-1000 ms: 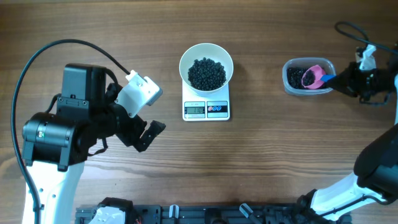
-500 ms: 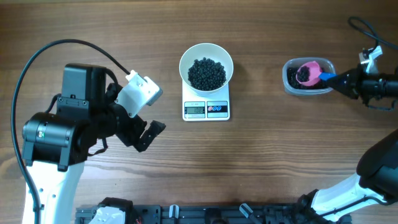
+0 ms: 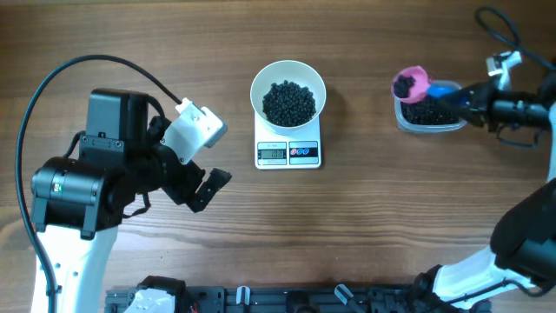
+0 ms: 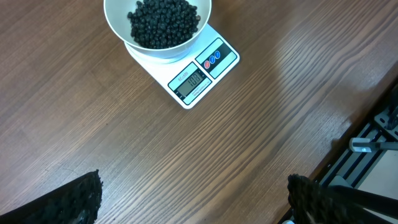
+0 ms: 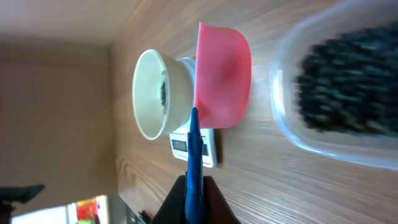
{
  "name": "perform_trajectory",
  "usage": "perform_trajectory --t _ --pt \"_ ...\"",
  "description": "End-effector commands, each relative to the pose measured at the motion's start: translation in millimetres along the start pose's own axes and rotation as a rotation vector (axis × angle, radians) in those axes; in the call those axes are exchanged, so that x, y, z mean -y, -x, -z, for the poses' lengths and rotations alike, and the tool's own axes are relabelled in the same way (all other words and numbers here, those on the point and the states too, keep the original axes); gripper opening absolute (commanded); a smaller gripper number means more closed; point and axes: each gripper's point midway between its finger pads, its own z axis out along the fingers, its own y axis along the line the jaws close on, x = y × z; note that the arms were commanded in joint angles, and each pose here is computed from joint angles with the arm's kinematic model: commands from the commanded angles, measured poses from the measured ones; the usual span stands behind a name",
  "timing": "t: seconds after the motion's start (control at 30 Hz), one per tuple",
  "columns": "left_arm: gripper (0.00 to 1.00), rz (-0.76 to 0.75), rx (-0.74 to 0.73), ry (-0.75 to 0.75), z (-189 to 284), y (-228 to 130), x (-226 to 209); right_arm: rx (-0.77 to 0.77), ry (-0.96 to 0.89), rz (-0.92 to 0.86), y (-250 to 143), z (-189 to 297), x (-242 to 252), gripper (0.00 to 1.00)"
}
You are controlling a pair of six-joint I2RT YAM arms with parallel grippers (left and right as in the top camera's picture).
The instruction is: Scoop item into bowl and weigh 150g on scale
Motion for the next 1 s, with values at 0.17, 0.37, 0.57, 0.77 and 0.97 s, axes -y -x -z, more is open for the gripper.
perform_trajectory --t 0.17,0.37,0.57,0.77,0.97 --pt "1.0 -0.012 0.021 0.002 5 4 0 -0.039 0.089 0.178 -9 -34 -75 0.05" --pt "1.0 -0.012 0.021 0.002 5 4 0 -0.102 0.119 0.282 -23 -63 -103 0.05" --pt "1.0 -0.012 0.021 0.003 5 4 0 -0.131 0.13 0.432 -32 -92 -128 0.05" --pt "1.0 -0.012 0.021 0.002 5 4 0 -0.119 0.008 0.592 -32 -124 -134 0.05" --pt "1.0 -0.012 0.021 0.002 5 4 0 -0.09 -0.105 0.723 -30 -147 -140 0.05"
